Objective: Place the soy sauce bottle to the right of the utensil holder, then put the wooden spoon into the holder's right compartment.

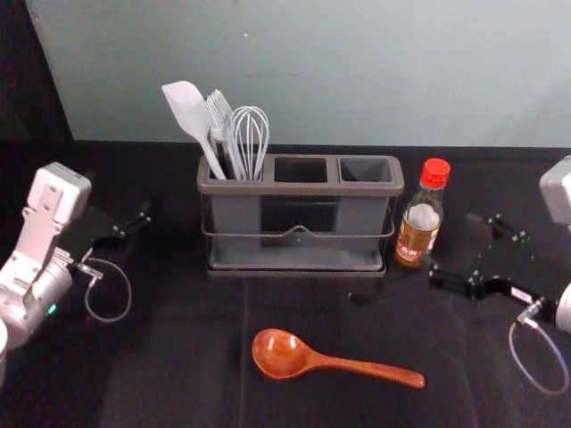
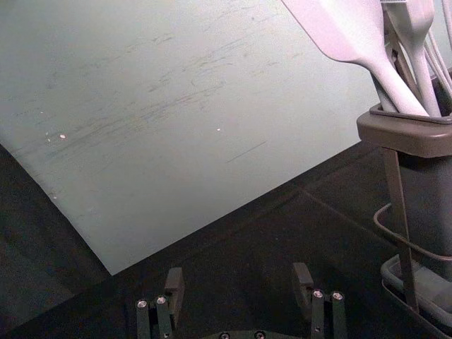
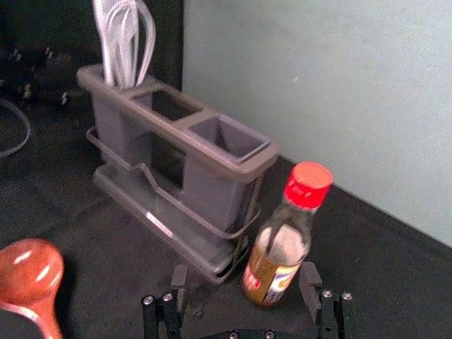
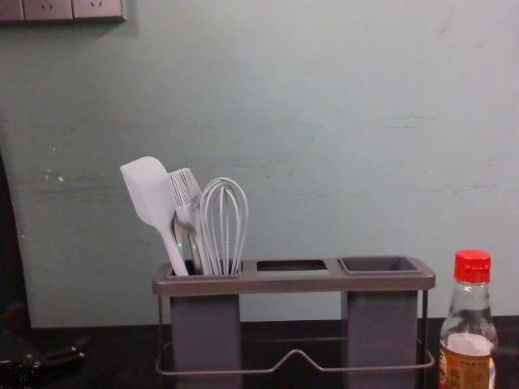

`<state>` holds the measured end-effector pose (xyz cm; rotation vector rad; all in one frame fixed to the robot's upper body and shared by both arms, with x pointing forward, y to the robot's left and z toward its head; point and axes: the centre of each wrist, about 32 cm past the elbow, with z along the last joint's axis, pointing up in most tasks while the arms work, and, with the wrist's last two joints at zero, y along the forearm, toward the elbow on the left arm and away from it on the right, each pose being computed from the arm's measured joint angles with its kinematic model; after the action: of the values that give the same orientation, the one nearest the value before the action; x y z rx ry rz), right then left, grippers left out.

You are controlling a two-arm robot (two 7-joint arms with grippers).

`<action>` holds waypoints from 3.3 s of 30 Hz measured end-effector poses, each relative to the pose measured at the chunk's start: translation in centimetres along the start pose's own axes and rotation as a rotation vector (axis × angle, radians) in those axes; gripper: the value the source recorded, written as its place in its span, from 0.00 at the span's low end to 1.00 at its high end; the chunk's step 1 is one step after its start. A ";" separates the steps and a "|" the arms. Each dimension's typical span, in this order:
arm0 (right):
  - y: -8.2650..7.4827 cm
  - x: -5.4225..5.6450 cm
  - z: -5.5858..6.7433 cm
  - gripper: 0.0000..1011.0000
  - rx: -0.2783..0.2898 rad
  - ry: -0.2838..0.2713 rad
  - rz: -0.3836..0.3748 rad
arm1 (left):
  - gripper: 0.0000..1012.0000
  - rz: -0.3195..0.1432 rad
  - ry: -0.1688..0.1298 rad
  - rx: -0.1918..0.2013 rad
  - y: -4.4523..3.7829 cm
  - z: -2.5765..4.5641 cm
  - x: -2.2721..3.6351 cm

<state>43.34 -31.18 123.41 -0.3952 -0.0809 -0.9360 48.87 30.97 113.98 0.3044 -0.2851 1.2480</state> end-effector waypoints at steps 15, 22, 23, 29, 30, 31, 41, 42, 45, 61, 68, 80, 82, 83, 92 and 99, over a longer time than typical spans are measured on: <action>1.1 -2.5 1.9 0.99 -0.210 -0.075 0.131 | 0.99 0.000 0.000 0.000 0.00 0.00 0.00; 2.2 -3.6 2.4 0.99 -0.241 -0.086 0.189 | 0.99 0.000 0.000 0.000 0.00 0.00 0.00; 2.3 -3.7 2.4 0.99 -0.242 -0.085 0.194 | 0.99 0.000 0.000 0.000 0.00 0.00 0.00; 3.1 -4.4 2.1 0.99 -0.255 -0.072 0.235 | 0.99 0.000 0.000 0.000 0.00 0.00 0.00; 3.2 -4.5 2.0 0.99 -0.259 -0.069 0.246 | 0.99 0.000 0.000 0.000 0.00 0.00 0.00; 3.3 -4.6 1.9 0.99 -0.261 -0.068 0.252 | 0.99 0.000 0.000 0.000 0.00 0.00 0.00; 3.3 -4.9 1.6 0.99 -0.281 -0.074 0.336 | 0.99 0.000 0.000 0.000 0.00 0.00 0.00; 3.3 -4.9 1.6 0.99 -0.281 -0.077 0.342 | 0.99 0.000 0.000 0.000 0.00 0.00 -0.01; 3.4 -4.9 1.5 0.99 -0.285 -0.088 0.365 | 0.99 0.000 0.000 0.000 0.00 0.00 0.00; 4.6 -5.3 0.7 0.99 -0.293 -0.101 0.407 | 0.99 0.000 0.000 0.000 0.00 0.00 0.00; 4.8 -5.3 0.5 0.99 -0.292 -0.102 0.410 | 0.99 0.000 0.000 0.000 0.00 0.00 0.00; 4.7 -5.3 0.6 0.99 -0.292 -0.102 0.409 | 0.99 0.000 0.000 0.000 0.00 0.00 0.00; 4.7 -5.3 0.6 0.99 -0.292 -0.102 0.409 | 0.99 0.000 0.000 0.000 0.00 0.00 0.00; 4.7 -5.3 0.6 0.99 -0.292 -0.102 0.409 | 0.99 0.000 0.000 0.000 0.00 0.00 0.00; 4.6 -5.3 0.6 0.99 -0.293 -0.101 0.407 | 0.99 0.000 0.000 0.000 0.00 0.00 0.00; 4.6 -5.3 0.6 0.99 -0.293 -0.101 0.406 | 0.99 0.000 0.000 0.000 0.00 0.00 0.00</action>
<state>43.92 -24.42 121.34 -0.7017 0.0450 -0.5249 48.86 30.97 113.98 0.3044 -0.2851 1.2480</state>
